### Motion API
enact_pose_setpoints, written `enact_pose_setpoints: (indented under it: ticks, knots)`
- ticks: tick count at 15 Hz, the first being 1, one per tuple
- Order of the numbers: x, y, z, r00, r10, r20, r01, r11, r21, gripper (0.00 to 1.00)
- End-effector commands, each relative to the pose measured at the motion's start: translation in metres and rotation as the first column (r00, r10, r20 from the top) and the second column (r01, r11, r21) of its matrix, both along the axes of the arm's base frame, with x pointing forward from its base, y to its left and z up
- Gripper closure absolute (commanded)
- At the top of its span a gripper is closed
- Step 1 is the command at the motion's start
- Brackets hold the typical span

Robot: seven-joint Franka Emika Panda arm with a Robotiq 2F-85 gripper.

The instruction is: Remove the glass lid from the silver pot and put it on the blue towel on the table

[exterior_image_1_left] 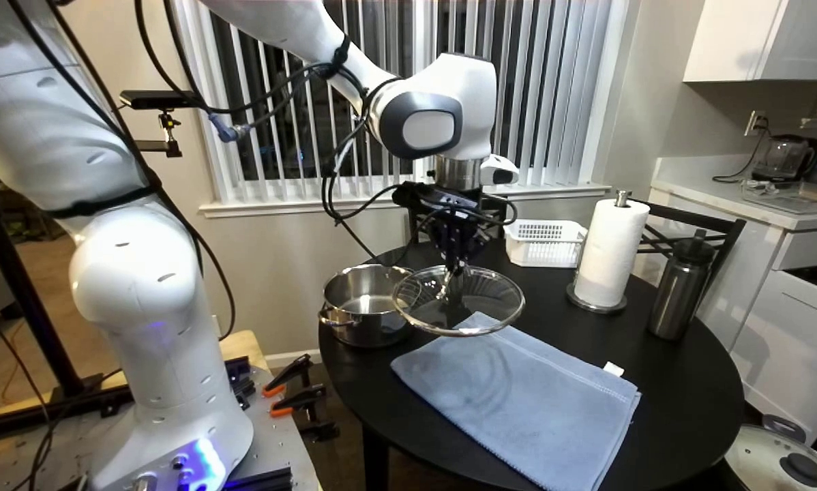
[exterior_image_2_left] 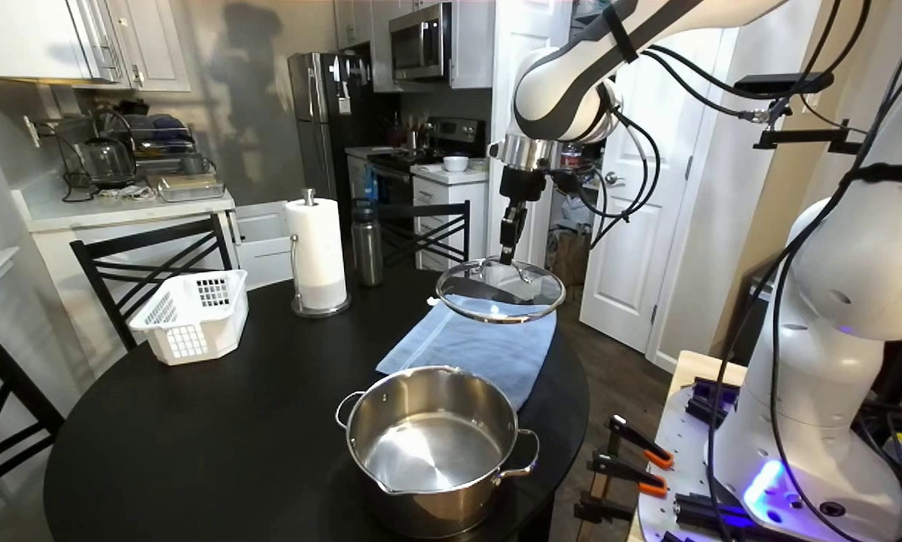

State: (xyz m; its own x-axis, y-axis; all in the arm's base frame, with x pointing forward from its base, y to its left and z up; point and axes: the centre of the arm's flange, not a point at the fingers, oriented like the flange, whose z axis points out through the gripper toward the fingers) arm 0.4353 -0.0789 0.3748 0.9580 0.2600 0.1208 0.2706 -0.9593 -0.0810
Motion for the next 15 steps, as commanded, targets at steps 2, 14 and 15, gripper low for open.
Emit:
enact_pose_setpoints:
  ticks: [2, 14, 15]
  knots:
    - [0.021, -0.032, -0.003, 0.994, -0.079, 0.079, 0.083, 0.995, -0.055, 0.96]
    - [0.091, -0.043, -0.068, 0.999, -0.044, 0.009, 0.045, 0.992, -0.114, 0.96]
    - [0.096, -0.044, -0.073, 0.999, -0.049, 0.007, 0.050, 0.993, -0.106, 0.96]
